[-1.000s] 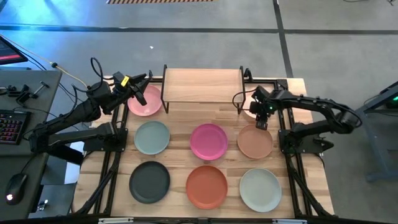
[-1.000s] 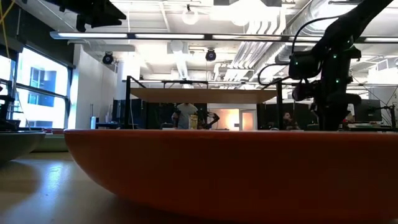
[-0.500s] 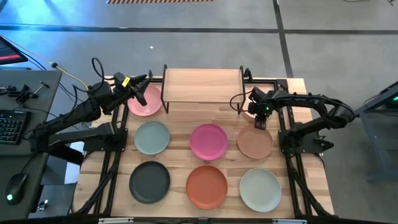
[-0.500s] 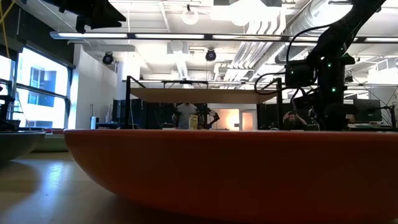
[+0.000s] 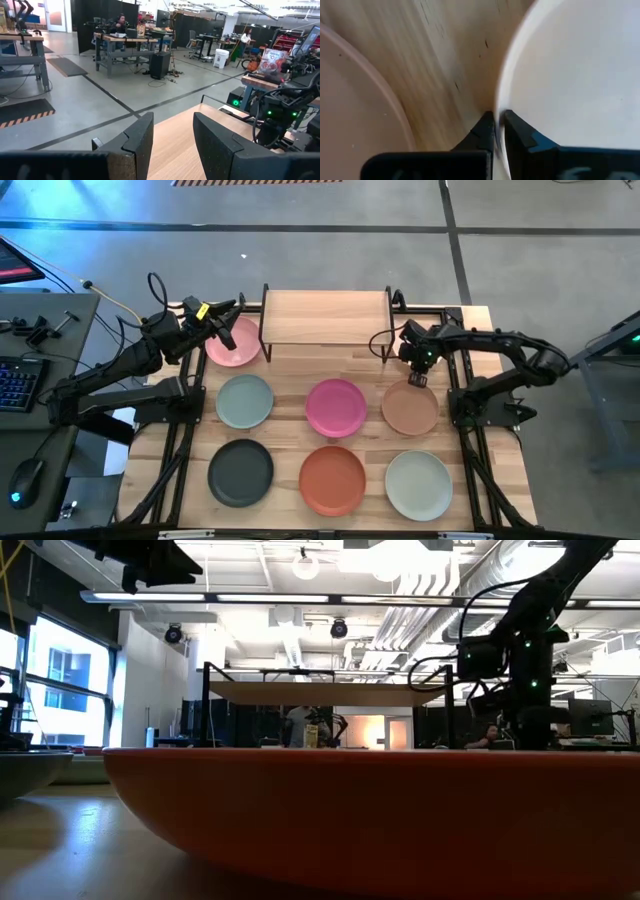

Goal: Place and stack plates onto a shelf
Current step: Put the light orange plate on the shelf

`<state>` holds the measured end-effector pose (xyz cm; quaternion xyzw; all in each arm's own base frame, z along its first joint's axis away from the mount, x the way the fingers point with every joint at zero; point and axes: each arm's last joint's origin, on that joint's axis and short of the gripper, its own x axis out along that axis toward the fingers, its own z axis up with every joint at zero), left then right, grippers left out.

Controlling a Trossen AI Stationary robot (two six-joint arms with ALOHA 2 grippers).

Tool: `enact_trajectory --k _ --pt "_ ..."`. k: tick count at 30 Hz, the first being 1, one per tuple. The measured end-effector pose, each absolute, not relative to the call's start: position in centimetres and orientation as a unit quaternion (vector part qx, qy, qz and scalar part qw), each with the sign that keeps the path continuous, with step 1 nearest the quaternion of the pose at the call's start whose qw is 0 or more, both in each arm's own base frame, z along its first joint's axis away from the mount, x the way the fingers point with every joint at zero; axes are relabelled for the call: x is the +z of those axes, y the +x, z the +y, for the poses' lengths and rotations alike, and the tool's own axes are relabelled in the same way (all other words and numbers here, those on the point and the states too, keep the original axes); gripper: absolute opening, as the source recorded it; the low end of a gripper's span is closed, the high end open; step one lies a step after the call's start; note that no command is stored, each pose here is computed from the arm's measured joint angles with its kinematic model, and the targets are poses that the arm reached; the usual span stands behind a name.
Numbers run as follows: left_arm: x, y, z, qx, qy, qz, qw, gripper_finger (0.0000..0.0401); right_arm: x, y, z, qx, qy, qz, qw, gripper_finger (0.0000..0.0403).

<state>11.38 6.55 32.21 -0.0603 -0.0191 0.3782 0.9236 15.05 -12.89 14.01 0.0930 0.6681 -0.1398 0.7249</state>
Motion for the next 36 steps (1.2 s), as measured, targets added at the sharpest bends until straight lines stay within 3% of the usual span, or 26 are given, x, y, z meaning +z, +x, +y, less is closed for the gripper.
enact_trajectory --k 18,36 --pt "32.2 11.4 6.5 0.378 -0.060 -0.018 0.924 0.0129 17.6 15.5 -13.1 -0.140 0.139 0.680 0.706 0.0001" --pt "32.2 11.4 6.5 0.378 -0.059 -0.017 0.924 0.0129 22.8 15.0 -12.5 -0.165 0.155 0.622 0.750 0.0000"
